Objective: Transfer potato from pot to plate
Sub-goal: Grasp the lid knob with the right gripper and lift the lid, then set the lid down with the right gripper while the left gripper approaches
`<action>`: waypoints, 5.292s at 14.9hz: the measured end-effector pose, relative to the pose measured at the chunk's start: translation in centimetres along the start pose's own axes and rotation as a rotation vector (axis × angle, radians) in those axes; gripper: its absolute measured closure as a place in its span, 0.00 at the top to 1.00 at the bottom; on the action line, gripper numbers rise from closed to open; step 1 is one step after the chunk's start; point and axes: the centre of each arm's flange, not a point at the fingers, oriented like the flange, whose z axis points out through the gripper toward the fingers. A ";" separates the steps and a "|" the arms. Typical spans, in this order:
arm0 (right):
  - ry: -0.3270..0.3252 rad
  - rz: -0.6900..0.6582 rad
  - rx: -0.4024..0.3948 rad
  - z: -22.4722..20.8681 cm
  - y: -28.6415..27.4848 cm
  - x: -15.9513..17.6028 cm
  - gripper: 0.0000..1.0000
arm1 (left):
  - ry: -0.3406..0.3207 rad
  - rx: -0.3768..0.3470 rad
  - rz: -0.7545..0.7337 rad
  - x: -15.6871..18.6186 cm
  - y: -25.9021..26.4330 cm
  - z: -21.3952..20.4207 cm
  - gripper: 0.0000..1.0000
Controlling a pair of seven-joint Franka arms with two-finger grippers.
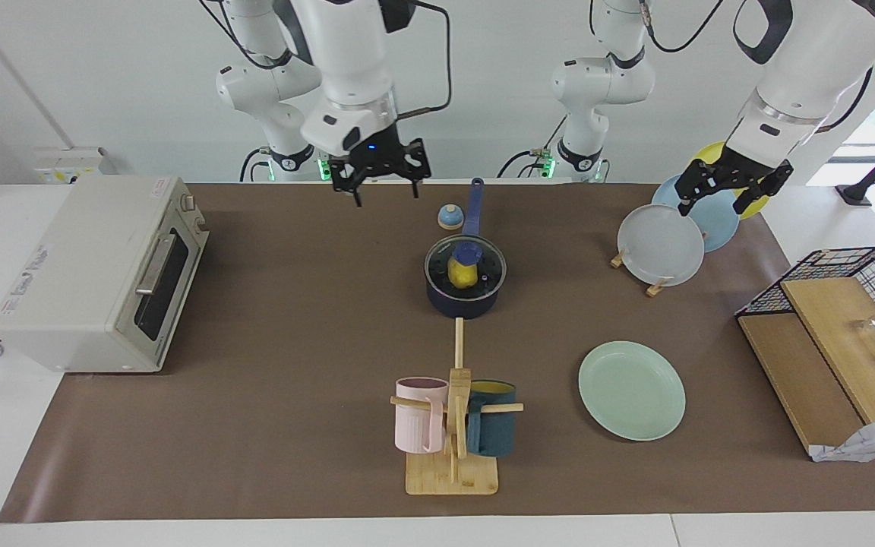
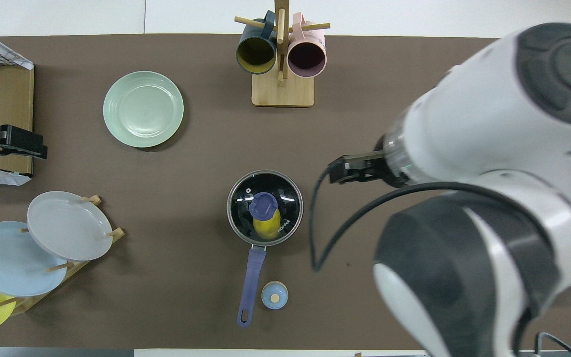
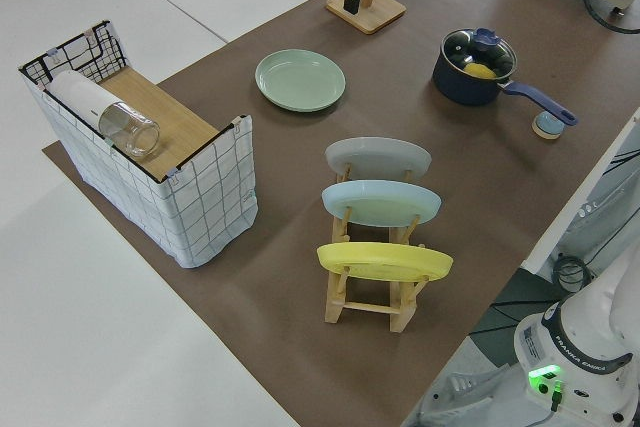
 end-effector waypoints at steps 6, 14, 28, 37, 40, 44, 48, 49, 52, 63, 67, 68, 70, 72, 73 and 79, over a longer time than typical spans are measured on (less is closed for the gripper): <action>0.034 -0.094 -0.039 12.0 -10.3 -1.0 1.00 | 0.000 0.000 0.000 0.0 0.0 0.0 1.00; 0.066 -0.134 -0.089 17.4 -9.2 -1.4 1.00 | 0.000 0.000 0.000 0.0 0.0 0.0 1.00; 0.064 -0.147 -0.087 20.1 -8.7 -2.5 0.82 | 0.000 0.000 0.000 0.0 0.0 0.0 1.00; 0.075 -0.145 -0.080 19.4 -8.8 -2.4 0.41 | 0.000 0.000 0.000 0.0 0.0 0.0 1.00; 0.088 -0.132 -0.069 17.5 -8.6 -1.6 0.41 | 0.000 0.000 0.000 0.0 0.0 0.0 1.00; 0.074 -0.142 -0.086 16.6 -5.7 0.3 0.41 | 0.000 0.000 0.000 0.0 0.0 0.0 1.00; 0.019 -0.197 -0.123 15.3 3.1 4.3 0.41 | -0.001 0.000 0.009 0.0 0.5 0.0 1.00; 0.003 -0.213 -0.130 15.0 5.9 5.3 0.41 | -0.001 0.000 0.011 0.0 0.6 0.0 1.00; -0.040 -0.262 -0.138 14.6 13.5 7.3 0.41 | -0.003 0.001 0.022 -0.1 1.2 0.1 1.00; -0.036 -0.428 -0.130 23.3 34.6 2.6 0.41 | -0.017 0.010 0.083 -6.7 21.9 6.1 1.00; -0.048 -0.431 -0.125 24.0 34.4 1.0 0.44 | 0.027 -0.032 0.050 -9.5 29.8 13.1 1.00; -0.052 -0.428 -0.124 24.1 34.4 0.6 0.44 | 0.035 -0.042 0.044 -9.4 31.1 14.9 1.00; -0.056 -0.416 -0.123 24.1 34.4 0.1 0.60 | 0.044 -0.058 0.034 -8.8 33.1 18.1 1.00; -0.042 -0.411 -0.127 23.2 34.3 0.4 0.82 | 0.027 -0.083 0.018 -8.4 34.1 20.2 1.00; -0.038 -0.406 -0.127 22.4 34.2 0.6 0.92 | 0.021 -0.093 0.013 -8.3 34.4 20.9 1.00; -0.070 -0.267 -0.125 10.3 31.6 2.6 1.00 | -0.003 -0.103 -0.045 -8.6 34.7 24.3 1.00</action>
